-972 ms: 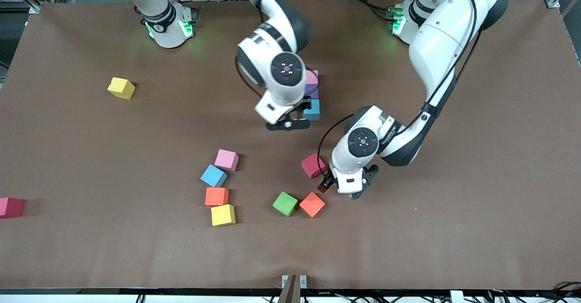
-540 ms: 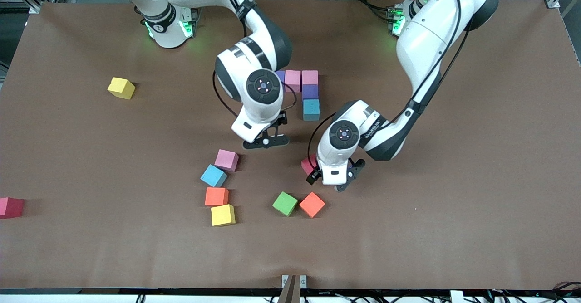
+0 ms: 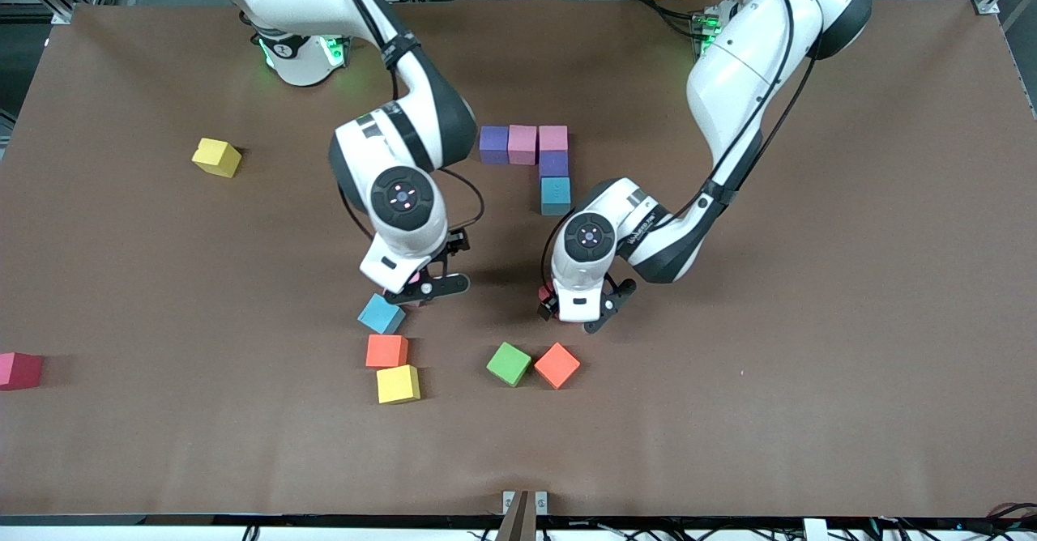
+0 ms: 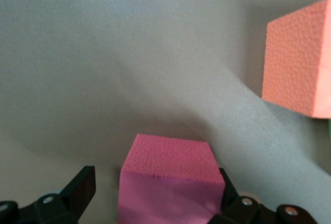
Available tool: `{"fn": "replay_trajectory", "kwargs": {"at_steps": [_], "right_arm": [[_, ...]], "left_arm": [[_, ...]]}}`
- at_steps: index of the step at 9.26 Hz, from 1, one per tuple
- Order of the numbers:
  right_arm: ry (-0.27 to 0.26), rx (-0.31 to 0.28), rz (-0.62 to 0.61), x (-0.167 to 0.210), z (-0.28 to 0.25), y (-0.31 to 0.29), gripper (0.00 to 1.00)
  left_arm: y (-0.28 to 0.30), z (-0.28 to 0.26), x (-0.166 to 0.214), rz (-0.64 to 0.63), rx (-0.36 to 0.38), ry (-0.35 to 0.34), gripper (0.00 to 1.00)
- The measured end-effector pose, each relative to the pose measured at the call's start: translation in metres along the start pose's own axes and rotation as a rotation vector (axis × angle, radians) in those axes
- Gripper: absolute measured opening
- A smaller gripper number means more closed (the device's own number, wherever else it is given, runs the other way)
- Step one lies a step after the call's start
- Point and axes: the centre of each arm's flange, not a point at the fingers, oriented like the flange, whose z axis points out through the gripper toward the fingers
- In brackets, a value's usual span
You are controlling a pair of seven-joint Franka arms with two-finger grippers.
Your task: Form number 2 with 11 blocks
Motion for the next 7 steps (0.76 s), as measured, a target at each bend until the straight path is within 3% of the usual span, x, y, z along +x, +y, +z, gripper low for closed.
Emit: {"fn": "replay_trajectory", "kwargs": {"at_steps": [1, 3, 4, 7], "right_arm": [[0.006, 0.018, -0.03, 0.003, -0.005, 0.012, 1.0], [0.041, 0.035, -0.057, 0.0, -0.03, 0.016, 1.0], [0.065, 0.046, -0.068, -0.005, -0.047, 0.014, 1.0], [0.105, 0.065, -0.074, -0.015, -0.078, 0.016, 1.0]], "left_arm": [[0.0, 0.002, -0.003, 0.008, 0.002, 0.002, 0.99], [0.0, 0.003, -0.003, 0.042, 0.005, 0.004, 0.69], [0.0, 0.002, -0.002, 0.049, 0.005, 0.006, 0.63], [0.001, -0.01, 0.005, 0.004, 0.003, -0.032, 0.63]]}}
